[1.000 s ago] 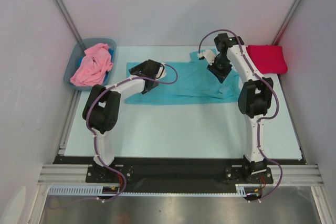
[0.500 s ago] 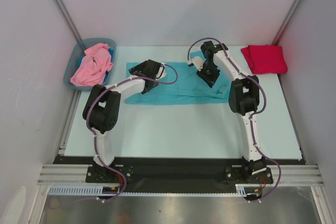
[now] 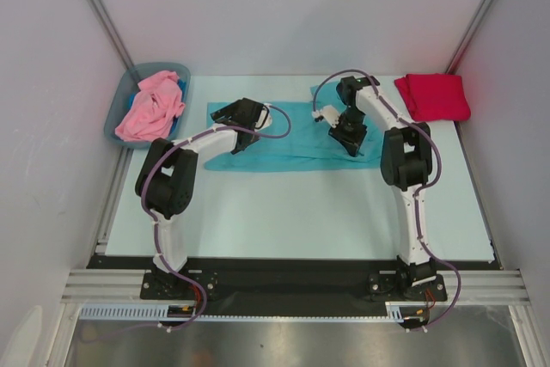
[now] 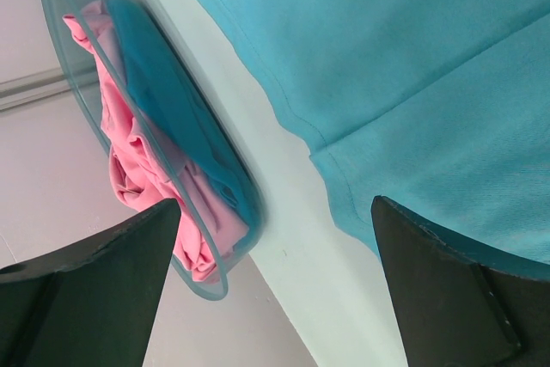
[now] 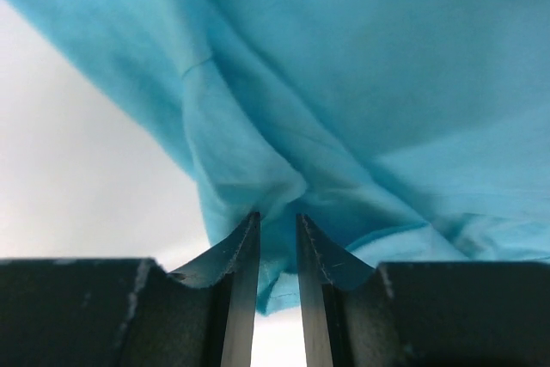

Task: Fold and stack the t-shirts
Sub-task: Fold the tshirt

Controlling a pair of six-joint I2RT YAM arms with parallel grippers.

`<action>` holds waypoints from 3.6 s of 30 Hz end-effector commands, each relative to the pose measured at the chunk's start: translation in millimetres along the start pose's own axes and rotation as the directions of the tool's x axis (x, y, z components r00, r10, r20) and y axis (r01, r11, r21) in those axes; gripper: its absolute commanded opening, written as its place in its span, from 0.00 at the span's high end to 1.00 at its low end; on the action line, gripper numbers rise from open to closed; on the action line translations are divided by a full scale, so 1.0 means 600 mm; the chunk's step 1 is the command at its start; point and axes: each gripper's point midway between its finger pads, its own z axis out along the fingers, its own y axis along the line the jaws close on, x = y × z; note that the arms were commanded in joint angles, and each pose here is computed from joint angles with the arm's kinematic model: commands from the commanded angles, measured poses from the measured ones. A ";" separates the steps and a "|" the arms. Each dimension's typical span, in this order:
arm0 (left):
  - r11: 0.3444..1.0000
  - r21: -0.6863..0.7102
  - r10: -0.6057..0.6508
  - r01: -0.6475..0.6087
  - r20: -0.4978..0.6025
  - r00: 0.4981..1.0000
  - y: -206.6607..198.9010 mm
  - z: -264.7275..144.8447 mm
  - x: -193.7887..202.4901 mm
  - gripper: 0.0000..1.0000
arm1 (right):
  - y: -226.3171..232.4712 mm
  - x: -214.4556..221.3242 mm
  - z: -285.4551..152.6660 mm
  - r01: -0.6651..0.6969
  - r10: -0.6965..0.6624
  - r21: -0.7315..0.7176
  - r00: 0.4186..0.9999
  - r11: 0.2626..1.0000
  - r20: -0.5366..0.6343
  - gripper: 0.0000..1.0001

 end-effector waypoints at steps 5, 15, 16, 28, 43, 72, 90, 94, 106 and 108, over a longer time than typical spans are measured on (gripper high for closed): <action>1.000 -0.022 -0.014 0.014 0.027 1.000 0.015 -0.012 -0.005 0.00 | 0.094 0.054 -0.036 0.049 -0.067 -0.177 0.993 0.983 -0.098 0.71; 1.000 -0.021 -0.003 0.004 0.035 0.999 0.016 -0.032 0.016 0.00 | 0.134 0.062 -0.027 0.021 -0.030 -0.150 0.998 0.988 -0.058 0.72; 1.000 -0.024 -0.006 0.007 0.038 0.999 0.018 -0.035 0.017 0.00 | 0.137 0.059 -0.027 0.027 -0.035 -0.141 0.998 0.990 -0.053 0.72; 1.000 -0.020 -0.022 0.023 0.043 0.999 0.011 -0.036 0.021 0.00 | 0.104 0.028 -0.074 0.064 -0.065 0.050 0.998 0.997 0.001 0.68; 0.999 -0.042 -0.005 0.006 0.038 0.999 0.017 -0.030 0.019 0.00 | 0.041 0.015 -0.011 -0.029 0.026 0.044 0.998 0.999 0.056 0.64; 0.998 -0.054 0.013 -0.012 0.029 0.999 0.021 -0.019 0.010 0.00 | 0.032 -0.035 -0.042 -0.006 0.001 0.037 0.991 0.999 0.132 1.00; 0.998 -0.057 0.018 -0.016 0.026 1.000 0.018 -0.022 0.018 0.00 | 0.018 -0.011 -0.028 -0.146 0.157 -0.087 0.977 0.986 0.145 0.80; 0.998 -0.063 0.024 -0.022 0.024 0.999 0.020 -0.023 0.018 0.00 | -0.001 -0.003 -0.044 -0.227 0.242 -0.092 0.947 0.970 0.212 0.00; 0.989 -0.101 0.107 -0.103 0.034 0.994 0.036 -0.035 0.038 0.00 | -0.172 0.012 -0.196 -0.706 0.564 0.158 0.662 0.690 0.493 0.00; 0.991 -0.111 0.082 -0.079 0.028 0.996 0.048 -0.031 0.040 0.00 | -0.154 0.015 -0.193 -0.643 0.549 0.049 0.688 0.764 0.474 0.00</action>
